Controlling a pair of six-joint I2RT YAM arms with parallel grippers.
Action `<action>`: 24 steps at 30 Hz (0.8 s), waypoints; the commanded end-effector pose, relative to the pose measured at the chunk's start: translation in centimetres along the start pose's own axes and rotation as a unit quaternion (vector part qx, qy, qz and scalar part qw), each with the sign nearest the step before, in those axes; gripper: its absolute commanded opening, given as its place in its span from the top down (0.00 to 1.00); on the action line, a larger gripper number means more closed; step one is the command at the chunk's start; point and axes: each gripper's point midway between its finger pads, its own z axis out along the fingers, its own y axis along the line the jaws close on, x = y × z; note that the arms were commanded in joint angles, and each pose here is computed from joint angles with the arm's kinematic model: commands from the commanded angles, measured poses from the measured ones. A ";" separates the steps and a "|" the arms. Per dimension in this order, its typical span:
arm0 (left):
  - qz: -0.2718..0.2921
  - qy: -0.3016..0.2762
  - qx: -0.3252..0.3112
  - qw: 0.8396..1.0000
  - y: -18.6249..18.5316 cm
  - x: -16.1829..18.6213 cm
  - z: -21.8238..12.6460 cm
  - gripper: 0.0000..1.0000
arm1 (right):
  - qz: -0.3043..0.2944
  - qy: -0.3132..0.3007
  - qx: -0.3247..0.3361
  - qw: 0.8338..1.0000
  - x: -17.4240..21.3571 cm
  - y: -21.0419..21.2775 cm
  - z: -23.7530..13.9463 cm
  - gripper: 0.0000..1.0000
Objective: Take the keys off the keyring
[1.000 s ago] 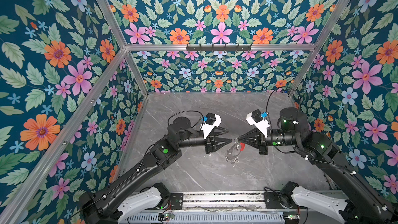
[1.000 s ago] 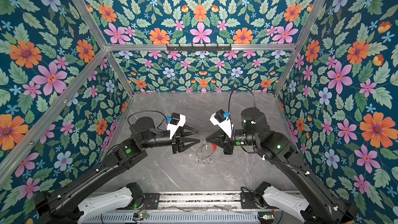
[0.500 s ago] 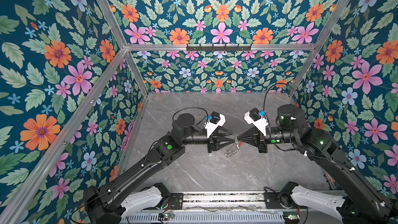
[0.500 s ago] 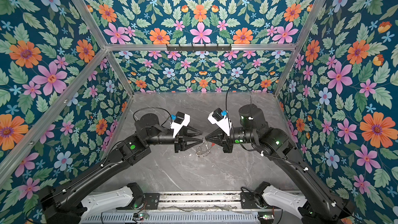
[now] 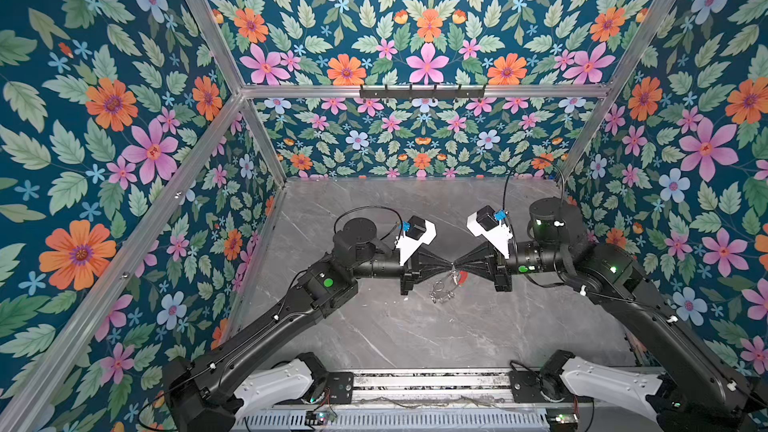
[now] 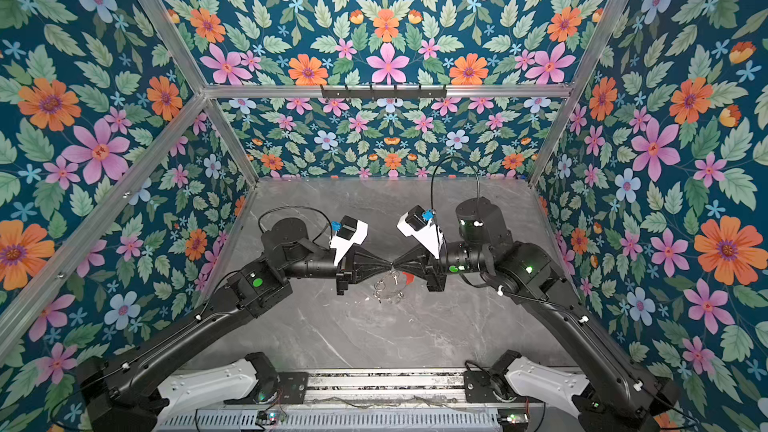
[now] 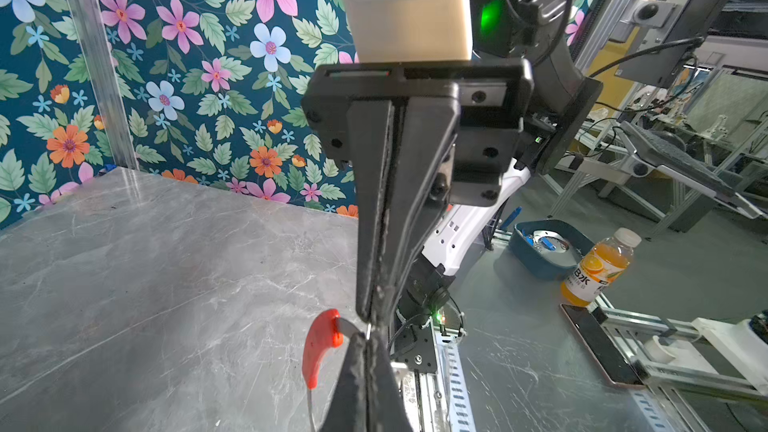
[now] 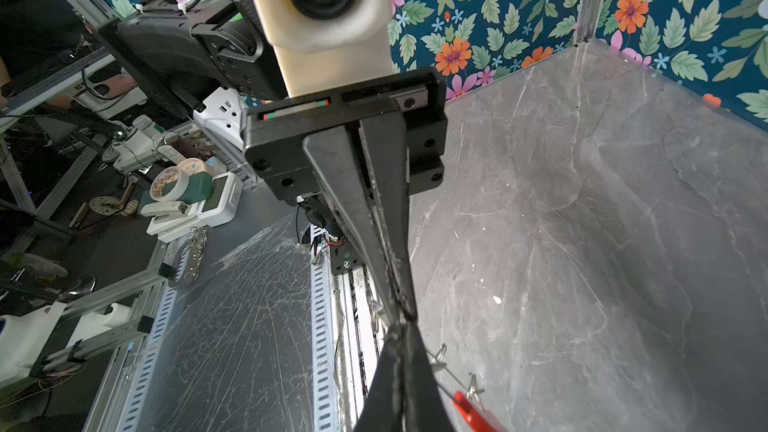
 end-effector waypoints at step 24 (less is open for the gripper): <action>0.041 -0.262 -0.126 0.956 1.7 -3.6 -5.7 1.00 | -0.014 -0.208 0.000 0.978 -3.1 -0.4 -0.6 0.33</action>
